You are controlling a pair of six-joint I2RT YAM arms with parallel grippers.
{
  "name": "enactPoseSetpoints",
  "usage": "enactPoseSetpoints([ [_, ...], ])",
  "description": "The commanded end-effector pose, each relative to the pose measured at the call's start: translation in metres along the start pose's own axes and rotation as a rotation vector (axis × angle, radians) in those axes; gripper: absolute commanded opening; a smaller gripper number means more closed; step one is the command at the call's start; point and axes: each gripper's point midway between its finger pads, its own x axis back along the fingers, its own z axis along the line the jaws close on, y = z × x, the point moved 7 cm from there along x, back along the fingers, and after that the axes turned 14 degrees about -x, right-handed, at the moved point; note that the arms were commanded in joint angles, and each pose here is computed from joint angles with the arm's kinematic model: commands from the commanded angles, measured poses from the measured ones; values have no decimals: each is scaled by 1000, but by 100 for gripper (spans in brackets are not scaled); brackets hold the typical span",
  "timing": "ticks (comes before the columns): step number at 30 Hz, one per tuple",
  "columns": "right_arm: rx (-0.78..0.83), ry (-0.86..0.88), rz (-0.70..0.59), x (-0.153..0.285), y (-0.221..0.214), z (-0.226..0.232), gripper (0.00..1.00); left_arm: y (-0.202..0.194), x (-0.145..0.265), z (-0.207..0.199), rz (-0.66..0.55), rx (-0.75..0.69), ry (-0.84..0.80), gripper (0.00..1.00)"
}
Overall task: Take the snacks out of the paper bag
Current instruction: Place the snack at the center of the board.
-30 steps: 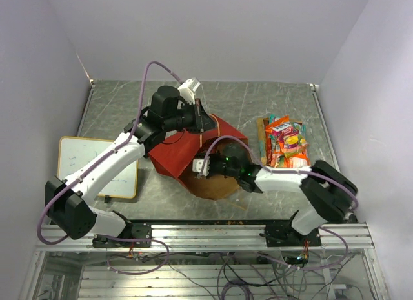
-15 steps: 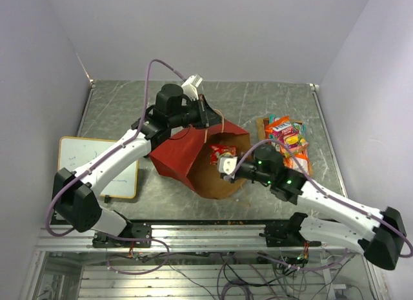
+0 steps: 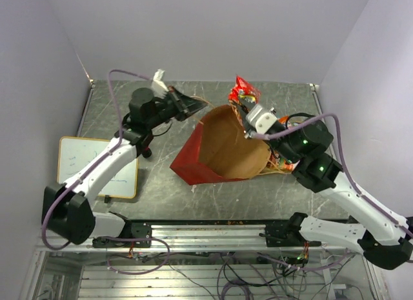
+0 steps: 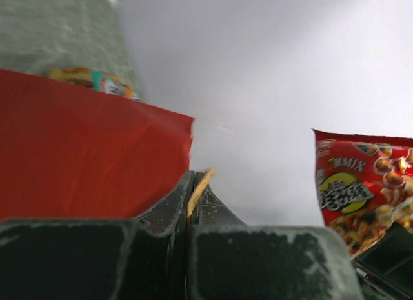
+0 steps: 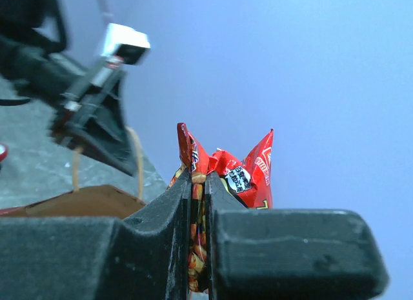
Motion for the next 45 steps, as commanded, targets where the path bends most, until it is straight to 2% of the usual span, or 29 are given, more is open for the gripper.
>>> enactPoseSetpoints([
  [1,-51,-194,1,-16,4,-21,0,9,44,25,-87,84,174,7],
  [6,-92,-336,78,-27,-8,-35,0,-4,80,62,-28,54,465,7],
  [10,-149,-444,147,-26,-26,-55,0,7,107,78,-49,16,648,7],
  [13,-225,-551,201,-20,-49,-80,0,13,114,83,-24,-1,717,7],
  [19,-314,-649,404,-11,-119,-92,0,17,110,91,48,2,778,8],
  [22,-408,-679,522,-4,-165,-89,0,21,111,89,50,-16,789,14],
  [26,-558,-668,701,1,-227,-64,0,25,110,86,32,-36,767,23],
  [31,-737,-623,927,5,-284,-24,0,25,109,88,41,-27,776,24],
  [37,-827,-539,962,5,-304,0,0,24,105,90,62,-5,765,25],
  [45,-786,-518,999,7,-318,5,0,27,106,84,57,-32,741,37],
])
